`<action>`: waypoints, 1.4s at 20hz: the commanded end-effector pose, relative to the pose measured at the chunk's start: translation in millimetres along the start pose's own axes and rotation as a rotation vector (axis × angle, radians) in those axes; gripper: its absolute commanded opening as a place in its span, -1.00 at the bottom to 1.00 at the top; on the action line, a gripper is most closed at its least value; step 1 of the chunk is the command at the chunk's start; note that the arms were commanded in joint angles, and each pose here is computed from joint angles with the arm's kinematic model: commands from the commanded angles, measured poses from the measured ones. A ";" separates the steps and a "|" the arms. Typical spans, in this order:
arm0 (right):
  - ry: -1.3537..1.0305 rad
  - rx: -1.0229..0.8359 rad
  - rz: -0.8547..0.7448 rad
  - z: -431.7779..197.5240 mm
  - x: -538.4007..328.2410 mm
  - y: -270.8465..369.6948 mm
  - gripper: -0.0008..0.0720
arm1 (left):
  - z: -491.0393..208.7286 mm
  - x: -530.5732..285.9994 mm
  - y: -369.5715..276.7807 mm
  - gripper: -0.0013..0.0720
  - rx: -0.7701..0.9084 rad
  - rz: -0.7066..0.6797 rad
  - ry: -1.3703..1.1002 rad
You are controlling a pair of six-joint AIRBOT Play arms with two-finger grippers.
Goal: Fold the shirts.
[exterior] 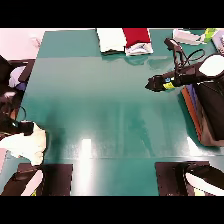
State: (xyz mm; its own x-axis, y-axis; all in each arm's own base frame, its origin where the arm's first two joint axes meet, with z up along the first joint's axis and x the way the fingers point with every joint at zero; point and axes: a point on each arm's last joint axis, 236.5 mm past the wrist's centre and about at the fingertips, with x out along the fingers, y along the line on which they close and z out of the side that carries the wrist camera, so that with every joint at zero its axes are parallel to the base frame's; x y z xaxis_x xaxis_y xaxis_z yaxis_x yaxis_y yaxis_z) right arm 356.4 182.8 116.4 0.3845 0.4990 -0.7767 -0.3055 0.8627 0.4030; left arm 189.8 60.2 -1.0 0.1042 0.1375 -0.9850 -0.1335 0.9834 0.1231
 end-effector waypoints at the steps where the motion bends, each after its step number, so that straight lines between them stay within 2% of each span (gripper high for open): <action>1: -0.001 0.000 0.000 0.3 0.0 0.2 -0.92 | -25.0 37.5 -2.3 0.70 -0.006 0.004 0.063; 3: -0.001 0.000 0.000 0.3 0.0 0.2 -0.92 | -29.0 41.3 -3.0 0.69 -0.023 0.004 0.075; 4: -0.001 0.000 0.001 0.4 0.0 0.3 -0.92 | -28.9 41.2 -2.9 0.44 -0.040 0.005 0.074; 5: -0.001 0.000 0.000 0.3 0.0 0.2 -0.92 | -29.0 41.2 -2.9 -0.18 -0.044 0.006 0.075; 6: -0.001 0.000 0.000 0.4 0.0 0.2 -0.92 | -29.0 40.6 -3.2 -0.68 -0.044 0.004 0.075; 7: -0.003 -0.001 0.001 0.9 -0.5 0.6 -0.92 | -25.4 36.1 -3.3 -0.90 -0.048 0.001 0.066; 10: -0.052 -0.026 0.009 18.2 -16.7 10.4 -0.92 | 17.9 -21.1 0.9 -0.90 -0.045 -0.004 -0.075; 14: -0.214 -0.108 0.034 69.4 -74.5 43.3 -0.92 | 93.5 -178.3 -35.3 -0.91 0.104 -0.074 -0.504; 16: -0.304 -0.143 0.044 91.8 -103.7 58.4 -0.92 | 102.1 -250.0 -63.3 -0.91 0.173 -0.157 -0.687; 19: -0.399 -0.185 0.054 112.2 -139.5 76.2 -0.92 | 96.5 -314.7 -99.6 -0.91 0.291 -0.269 -0.835; 24: -0.504 -0.236 0.016 130.9 -179.9 85.0 -0.92 | 110.5 -331.3 -186.4 -0.91 0.538 -0.357 -0.831; 28: -0.558 -0.235 -0.042 140.3 -200.7 78.9 -0.92 | 100.9 -274.8 -308.4 -0.91 0.843 -0.387 -0.673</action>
State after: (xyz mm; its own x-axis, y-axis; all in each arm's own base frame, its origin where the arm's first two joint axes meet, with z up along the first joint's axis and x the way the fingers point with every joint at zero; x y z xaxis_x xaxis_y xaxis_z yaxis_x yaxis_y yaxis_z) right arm 376.0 173.6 356.6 0.7405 0.5268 -0.4172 -0.4696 0.8498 0.2394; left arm 302.4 -193.1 282.7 0.6493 -0.3463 -0.6771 0.5464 0.8317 0.0986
